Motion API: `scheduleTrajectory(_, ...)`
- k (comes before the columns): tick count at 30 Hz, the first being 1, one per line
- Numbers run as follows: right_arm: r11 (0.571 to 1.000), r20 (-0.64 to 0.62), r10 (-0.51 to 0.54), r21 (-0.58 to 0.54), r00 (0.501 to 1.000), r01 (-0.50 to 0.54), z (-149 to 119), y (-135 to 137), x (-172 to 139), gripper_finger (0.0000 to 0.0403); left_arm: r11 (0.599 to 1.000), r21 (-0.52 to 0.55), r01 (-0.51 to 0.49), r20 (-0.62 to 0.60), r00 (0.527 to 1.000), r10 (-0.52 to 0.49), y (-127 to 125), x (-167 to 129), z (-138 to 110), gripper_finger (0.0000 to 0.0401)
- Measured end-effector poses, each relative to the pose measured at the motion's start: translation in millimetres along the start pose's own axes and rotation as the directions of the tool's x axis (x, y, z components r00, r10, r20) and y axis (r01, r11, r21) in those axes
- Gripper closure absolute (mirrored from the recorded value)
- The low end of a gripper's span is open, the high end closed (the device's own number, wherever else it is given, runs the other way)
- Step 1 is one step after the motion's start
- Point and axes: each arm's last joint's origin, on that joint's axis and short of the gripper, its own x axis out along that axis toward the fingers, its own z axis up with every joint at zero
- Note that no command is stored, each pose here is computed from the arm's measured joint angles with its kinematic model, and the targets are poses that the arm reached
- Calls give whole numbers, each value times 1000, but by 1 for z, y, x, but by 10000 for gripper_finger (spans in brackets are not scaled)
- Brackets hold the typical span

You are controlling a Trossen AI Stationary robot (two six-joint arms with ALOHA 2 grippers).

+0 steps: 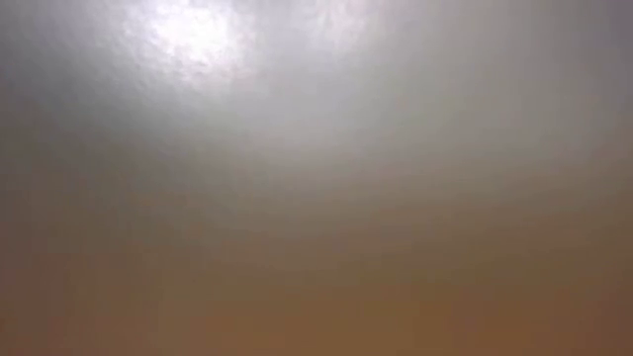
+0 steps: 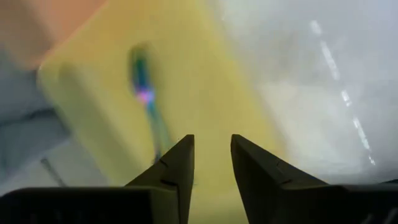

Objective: Sort silverware by color (type)
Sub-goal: Put the blue fork into the yellow bin

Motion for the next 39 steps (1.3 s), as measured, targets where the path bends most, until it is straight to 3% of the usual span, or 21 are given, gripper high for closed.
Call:
scheduleTrajectory(8,981,99,-154,134,983,140,52,-53,-22,308,1000,0,0,0,1000,0,0,0,0,305)
scheduleTrajectory(16,958,166,-208,233,964,167,100,-119,-47,309,1000,0,0,0,1000,0,0,0,0,305)
scheduleTrajectory(25,872,189,-293,455,937,180,126,-206,-69,310,1000,0,0,0,1000,0,0,0,0,305)
scheduleTrajectory(33,845,201,-341,493,918,206,152,-261,-66,310,1000,0,0,0,1000,0,0,0,0,305)
scheduleTrajectory(39,865,163,-340,441,926,240,173,-279,-62,310,1000,0,0,0,1000,0,0,0,0,305)
